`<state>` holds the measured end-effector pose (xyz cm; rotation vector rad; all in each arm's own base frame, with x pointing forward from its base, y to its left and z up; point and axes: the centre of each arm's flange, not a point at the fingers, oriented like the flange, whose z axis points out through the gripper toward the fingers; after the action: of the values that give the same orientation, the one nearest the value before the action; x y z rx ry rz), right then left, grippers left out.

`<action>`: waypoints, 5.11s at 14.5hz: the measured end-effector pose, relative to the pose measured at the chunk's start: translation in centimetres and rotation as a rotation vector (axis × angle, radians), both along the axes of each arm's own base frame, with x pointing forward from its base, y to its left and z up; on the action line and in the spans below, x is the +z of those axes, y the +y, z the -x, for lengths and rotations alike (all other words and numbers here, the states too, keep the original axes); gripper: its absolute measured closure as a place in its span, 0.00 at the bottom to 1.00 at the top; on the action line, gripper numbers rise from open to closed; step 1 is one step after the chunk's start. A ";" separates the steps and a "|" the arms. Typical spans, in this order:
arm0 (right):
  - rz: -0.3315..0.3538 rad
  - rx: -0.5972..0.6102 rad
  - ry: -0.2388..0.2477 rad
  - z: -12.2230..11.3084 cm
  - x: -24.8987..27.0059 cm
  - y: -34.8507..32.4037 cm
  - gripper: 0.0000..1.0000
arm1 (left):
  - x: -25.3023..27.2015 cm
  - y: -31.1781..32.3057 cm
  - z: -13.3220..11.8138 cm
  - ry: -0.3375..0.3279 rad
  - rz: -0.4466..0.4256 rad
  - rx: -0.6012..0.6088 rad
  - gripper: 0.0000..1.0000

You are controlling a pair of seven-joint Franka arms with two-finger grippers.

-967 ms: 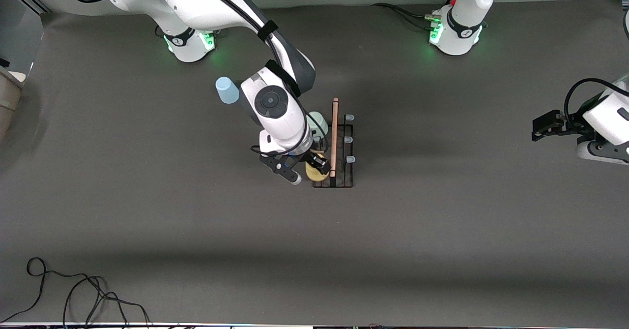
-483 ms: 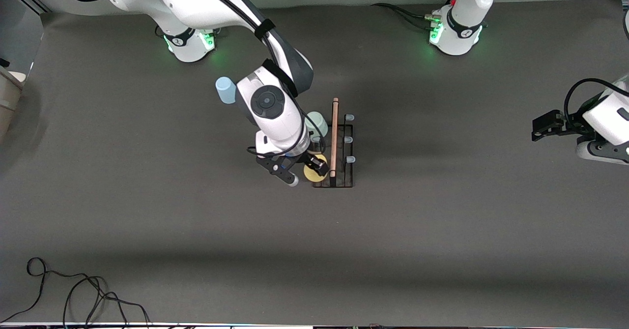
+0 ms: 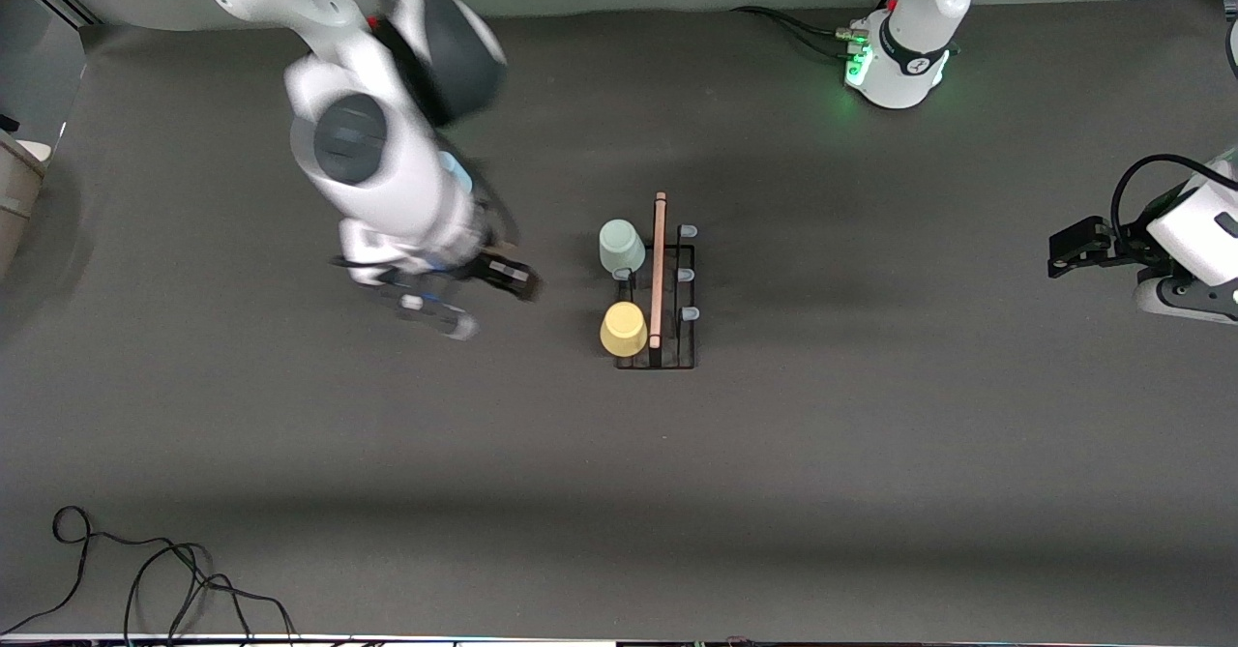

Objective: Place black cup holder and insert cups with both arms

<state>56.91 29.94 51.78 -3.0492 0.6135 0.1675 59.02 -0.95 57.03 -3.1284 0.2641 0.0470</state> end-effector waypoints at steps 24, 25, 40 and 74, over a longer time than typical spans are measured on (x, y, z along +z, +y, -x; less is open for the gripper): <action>-0.038 0.186 0.017 -0.3 8.5 -24.3 0.00 | -0.7 0.3 1.2 -0.051 -0.004 -0.001 0.00; -0.038 0.184 0.017 -0.3 8.5 -24.4 0.00 | -0.7 0.3 1.1 -0.052 -0.004 -0.001 0.00; -0.088 0.175 0.011 -0.1 8.9 -28.3 0.00 | -0.9 0.3 1.1 -0.049 -0.005 -0.001 0.00; 0.018 0.279 -0.077 0.7 8.5 -28.1 0.00 | -0.3 1.5 1.1 -0.059 -0.005 0.021 0.00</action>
<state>56.22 1.88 60.23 -3.1266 0.1840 0.0489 57.97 0.59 56.73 -3.1212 0.2294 -0.0450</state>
